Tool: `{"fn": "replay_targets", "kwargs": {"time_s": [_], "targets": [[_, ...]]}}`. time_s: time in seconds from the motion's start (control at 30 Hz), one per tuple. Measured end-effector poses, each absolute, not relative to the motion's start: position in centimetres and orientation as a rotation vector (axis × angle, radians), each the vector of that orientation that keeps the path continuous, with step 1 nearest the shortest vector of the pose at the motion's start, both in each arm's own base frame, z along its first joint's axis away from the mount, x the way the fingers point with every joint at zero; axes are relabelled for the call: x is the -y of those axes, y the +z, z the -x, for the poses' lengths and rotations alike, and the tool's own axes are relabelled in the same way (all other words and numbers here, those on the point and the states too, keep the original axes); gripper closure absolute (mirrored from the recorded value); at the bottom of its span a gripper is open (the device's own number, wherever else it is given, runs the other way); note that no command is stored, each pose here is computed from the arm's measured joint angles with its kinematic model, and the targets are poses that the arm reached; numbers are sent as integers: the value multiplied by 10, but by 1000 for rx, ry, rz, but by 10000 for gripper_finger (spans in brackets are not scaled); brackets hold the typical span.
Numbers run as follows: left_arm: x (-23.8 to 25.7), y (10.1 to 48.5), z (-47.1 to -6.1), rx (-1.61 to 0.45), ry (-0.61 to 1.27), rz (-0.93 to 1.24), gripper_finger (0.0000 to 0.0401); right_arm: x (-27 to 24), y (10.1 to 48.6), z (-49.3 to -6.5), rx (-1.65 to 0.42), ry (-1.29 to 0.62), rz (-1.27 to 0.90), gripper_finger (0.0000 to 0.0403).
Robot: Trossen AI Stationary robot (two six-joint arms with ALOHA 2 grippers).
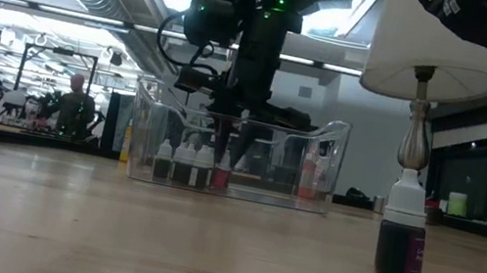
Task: Pick & Place food coloring
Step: Put the pink food coloring bottle into the transparent bin, then put the violet food coloring bottle into the transparent bin
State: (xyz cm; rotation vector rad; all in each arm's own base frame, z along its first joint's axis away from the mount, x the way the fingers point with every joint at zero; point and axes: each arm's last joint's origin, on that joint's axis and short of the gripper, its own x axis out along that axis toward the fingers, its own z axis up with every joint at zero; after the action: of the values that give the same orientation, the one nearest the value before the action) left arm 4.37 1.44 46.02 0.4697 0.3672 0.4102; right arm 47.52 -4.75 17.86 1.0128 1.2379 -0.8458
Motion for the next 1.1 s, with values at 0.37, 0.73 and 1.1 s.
{"fn": "replay_targets", "kwargs": {"time_s": [0.37,0.73,1.1], "targets": [[-14,460,-44,-362,385,-464,217,48,179,-477,-1231,-817,-996,312],[-14,460,-44,-364,392,-465,217,46,237,-468,-1230,-882,-848,312],[-14,460,-39,-355,407,-467,217,-75,283,-430,-1188,-942,-723,312]]}}
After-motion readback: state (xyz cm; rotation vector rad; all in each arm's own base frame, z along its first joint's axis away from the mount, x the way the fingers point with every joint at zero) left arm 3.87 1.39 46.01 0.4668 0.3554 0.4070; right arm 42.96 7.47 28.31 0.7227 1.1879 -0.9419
